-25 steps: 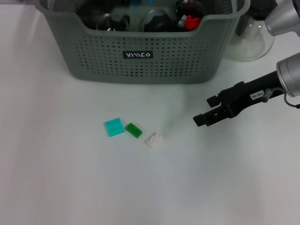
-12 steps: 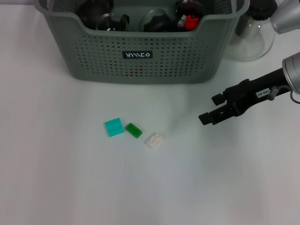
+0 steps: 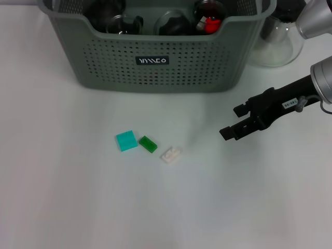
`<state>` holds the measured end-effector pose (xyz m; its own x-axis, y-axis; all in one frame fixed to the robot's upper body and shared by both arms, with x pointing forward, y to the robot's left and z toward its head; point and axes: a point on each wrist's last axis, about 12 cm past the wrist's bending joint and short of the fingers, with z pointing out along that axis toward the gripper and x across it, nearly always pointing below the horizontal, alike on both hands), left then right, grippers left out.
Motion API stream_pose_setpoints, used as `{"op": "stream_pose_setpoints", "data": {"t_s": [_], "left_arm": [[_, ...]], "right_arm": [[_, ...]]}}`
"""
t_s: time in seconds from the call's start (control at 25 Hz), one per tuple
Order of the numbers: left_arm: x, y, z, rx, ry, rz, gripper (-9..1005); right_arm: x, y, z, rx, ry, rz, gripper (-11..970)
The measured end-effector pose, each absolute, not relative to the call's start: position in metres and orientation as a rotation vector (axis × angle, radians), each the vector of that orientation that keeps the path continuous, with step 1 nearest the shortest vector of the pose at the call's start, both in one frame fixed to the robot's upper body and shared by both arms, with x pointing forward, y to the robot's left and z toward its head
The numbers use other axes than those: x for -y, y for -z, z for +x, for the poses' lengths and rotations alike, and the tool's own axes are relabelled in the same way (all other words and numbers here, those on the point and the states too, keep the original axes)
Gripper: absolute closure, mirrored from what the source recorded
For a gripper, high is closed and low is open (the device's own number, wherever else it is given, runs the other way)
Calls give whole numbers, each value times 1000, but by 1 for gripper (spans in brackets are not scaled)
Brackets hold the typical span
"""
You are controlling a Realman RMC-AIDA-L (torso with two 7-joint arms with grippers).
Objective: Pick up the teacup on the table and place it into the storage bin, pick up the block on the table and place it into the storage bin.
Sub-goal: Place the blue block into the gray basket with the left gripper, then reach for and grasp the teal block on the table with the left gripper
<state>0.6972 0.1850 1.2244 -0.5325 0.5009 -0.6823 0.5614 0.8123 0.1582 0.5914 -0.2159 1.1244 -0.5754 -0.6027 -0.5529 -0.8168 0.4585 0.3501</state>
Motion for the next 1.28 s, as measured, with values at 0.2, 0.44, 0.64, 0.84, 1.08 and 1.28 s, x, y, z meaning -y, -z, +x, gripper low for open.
{"op": "stream_pose_setpoints", "data": {"t_s": [0.2, 0.44, 0.64, 0.84, 1.08, 1.28], "left_arm": [[-178, -1220, 695, -2227, 101, 798, 542], [-174, -1224, 693, -2204, 97, 809, 534], [-186, -1249, 682, -2131, 133, 786, 341], [-192, -1267, 651, -2020, 366, 905, 138], [-201, -1276, 583, -1813, 777, 1318, 144], [-199, -1251, 561, -1899, 812, 1504, 145]], "right_arm": [[215, -1124, 591, -2358, -840, -1214, 15], [216, -1123, 591, -2357, -841, -1219, 15], [218, -1122, 590, -2356, -837, -1224, 15], [219, -1121, 590, -2356, -833, -1222, 15], [219, -1120, 589, -2361, -838, -1219, 14], [221, -1118, 588, -2376, -830, -1215, 14]]}}
